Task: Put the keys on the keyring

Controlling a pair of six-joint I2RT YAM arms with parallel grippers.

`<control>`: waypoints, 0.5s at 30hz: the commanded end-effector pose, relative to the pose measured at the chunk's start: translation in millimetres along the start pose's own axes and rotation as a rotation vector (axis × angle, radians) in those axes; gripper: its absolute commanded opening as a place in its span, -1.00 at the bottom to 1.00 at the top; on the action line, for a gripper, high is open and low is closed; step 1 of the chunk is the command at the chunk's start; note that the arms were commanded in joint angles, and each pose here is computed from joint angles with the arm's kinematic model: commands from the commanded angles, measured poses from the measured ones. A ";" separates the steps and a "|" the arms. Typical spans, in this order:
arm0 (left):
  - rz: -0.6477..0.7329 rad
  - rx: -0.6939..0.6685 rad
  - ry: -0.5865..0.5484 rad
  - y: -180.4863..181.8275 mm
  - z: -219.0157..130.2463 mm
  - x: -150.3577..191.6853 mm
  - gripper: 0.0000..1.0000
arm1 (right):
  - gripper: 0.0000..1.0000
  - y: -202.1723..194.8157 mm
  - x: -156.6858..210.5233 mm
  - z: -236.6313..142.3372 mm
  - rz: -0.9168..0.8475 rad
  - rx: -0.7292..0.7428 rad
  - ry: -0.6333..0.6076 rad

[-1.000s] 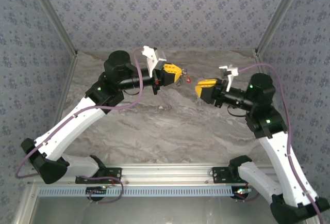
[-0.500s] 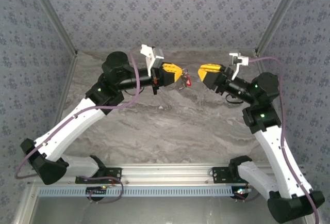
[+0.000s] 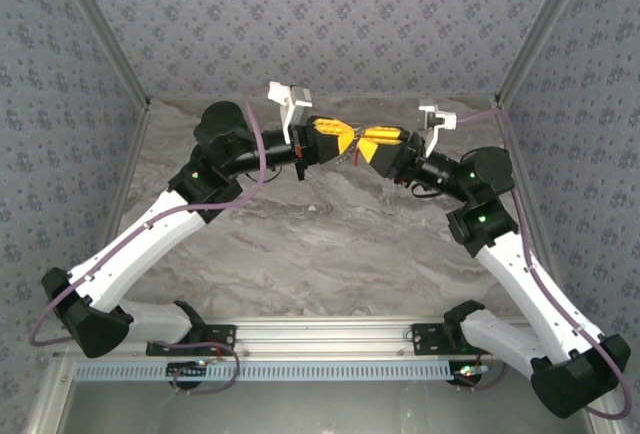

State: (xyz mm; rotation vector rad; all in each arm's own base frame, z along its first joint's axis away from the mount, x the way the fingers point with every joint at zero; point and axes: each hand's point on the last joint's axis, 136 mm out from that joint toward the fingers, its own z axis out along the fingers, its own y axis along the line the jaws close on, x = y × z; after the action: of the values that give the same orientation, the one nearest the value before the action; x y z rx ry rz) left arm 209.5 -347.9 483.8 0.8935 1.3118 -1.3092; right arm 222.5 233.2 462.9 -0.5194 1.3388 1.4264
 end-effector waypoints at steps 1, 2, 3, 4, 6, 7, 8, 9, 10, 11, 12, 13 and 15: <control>0.029 0.044 -0.054 -9.9 -0.4 -14.1 -1.00 | -0.25 5.3 -1.7 6.0 -0.018 -0.034 -0.011; 0.027 0.046 -0.054 -10.1 -0.2 -13.7 -1.00 | -0.25 5.9 -2.7 7.2 -0.019 -0.039 -0.013; 0.026 0.046 -0.054 -9.4 0.1 -13.3 -1.00 | -0.25 6.4 -2.7 8.9 -0.018 -0.046 -0.011; 0.024 0.048 -0.053 -9.5 0.4 -12.9 -1.00 | -0.25 7.4 -4.1 10.2 -0.020 -0.053 -0.013; 0.021 0.053 -0.053 -10.2 0.7 -13.1 -1.00 | -0.25 8.1 -3.9 13.1 -0.018 -0.063 -0.006; 0.017 0.052 -0.051 -9.6 1.3 -12.4 -1.00 | -0.25 9.0 -4.6 14.1 -0.019 -0.068 -0.004; 0.018 0.052 -0.051 -9.8 1.1 -12.6 -1.00 | -0.28 9.7 -5.7 14.4 -0.022 -0.071 -0.006; 0.015 0.048 -0.050 -8.9 1.4 -11.8 -1.00 | -0.33 11.2 -6.5 14.1 -0.025 -0.074 -0.008; 0.013 0.041 -0.050 -7.5 1.1 -11.5 -1.00 | -0.44 11.9 -6.9 13.6 -0.027 -0.075 -0.010; 0.009 0.040 -0.047 -7.2 1.6 -10.3 -1.00 | -0.54 12.6 -7.5 13.2 -0.028 -0.075 -0.012; 0.007 0.037 -0.046 -5.9 1.9 -9.9 -1.00 | -0.66 13.9 -8.5 13.0 -0.031 -0.077 -0.015; 0.003 0.037 -0.042 -5.2 2.6 -8.4 -1.00 | -0.72 14.4 -8.2 12.7 -0.030 -0.079 -0.014; -0.003 0.034 -0.036 -3.9 3.5 -6.1 -1.00 | -0.73 16.0 -8.4 12.8 -0.026 -0.087 -0.014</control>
State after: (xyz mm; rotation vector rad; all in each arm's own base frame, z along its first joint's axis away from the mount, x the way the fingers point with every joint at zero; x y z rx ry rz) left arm 216.2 -345.3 484.9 0.8592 1.3195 -1.3091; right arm 230.8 240.8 465.8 -0.5200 1.3105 1.4391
